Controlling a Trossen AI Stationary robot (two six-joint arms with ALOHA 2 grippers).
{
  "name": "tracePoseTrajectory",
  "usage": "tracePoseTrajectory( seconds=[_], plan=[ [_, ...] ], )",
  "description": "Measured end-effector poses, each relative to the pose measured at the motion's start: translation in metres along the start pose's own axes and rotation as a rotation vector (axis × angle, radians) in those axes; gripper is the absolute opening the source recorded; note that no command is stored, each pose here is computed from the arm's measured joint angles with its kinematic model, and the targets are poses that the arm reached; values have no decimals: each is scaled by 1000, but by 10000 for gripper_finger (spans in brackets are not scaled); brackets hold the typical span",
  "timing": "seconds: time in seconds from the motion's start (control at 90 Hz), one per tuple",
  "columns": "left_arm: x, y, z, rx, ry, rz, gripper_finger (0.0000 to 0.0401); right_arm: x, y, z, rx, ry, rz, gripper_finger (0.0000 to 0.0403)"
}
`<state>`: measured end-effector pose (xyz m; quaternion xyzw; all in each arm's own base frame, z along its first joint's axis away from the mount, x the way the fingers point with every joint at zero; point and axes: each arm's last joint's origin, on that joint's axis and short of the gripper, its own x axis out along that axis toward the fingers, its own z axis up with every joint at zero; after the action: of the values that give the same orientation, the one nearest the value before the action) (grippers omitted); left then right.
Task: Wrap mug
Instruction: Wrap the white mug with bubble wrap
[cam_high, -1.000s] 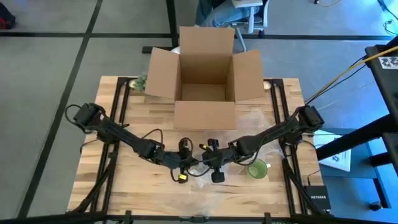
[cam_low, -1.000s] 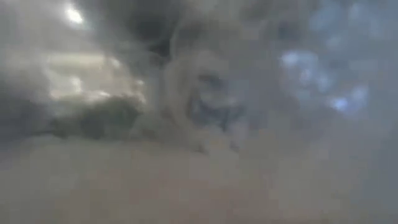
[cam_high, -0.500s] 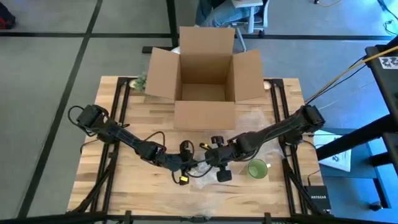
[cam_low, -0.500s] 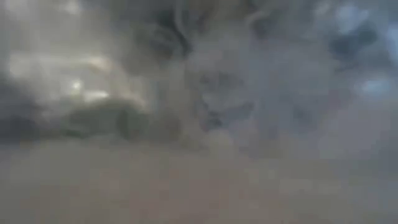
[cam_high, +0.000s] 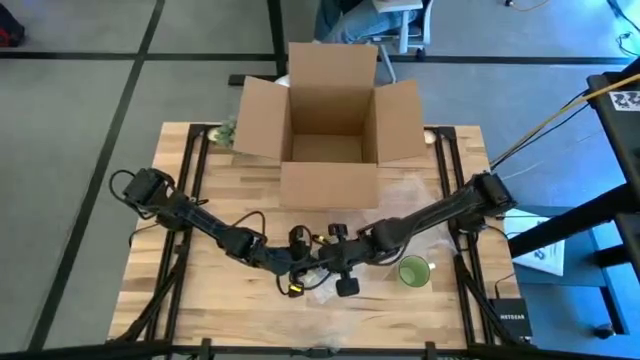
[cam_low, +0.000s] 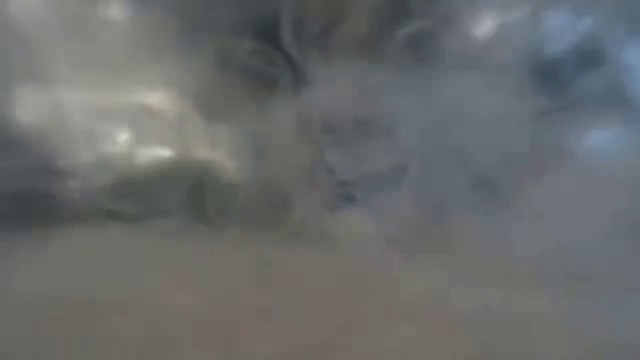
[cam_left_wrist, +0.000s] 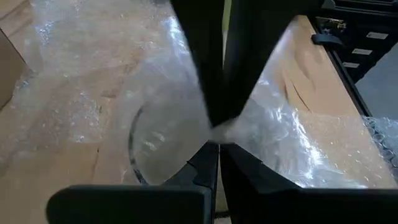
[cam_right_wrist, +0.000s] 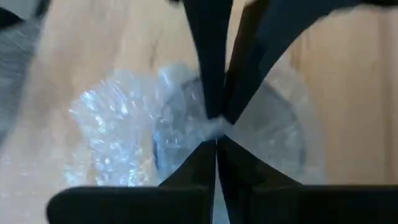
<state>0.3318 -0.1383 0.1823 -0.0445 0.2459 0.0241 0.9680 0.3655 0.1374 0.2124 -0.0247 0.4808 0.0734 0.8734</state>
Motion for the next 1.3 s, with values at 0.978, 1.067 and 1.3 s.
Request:
tracePoseTrajectory(
  seconds=[0.978, 1.067, 1.3],
  plan=[
    [-55, -11, -12, 24, 184, -65, 0, 16, 0, -5, 5, 39, -12, 3],
    [-56, -15, -18, 27, 199, -114, 0, 16, 0, -5, 5, 39, -12, 3],
    [-53, -22, -19, -1, 173, -151, 0, 16, 0, -5, 4, 39, -13, 3]
  ],
)
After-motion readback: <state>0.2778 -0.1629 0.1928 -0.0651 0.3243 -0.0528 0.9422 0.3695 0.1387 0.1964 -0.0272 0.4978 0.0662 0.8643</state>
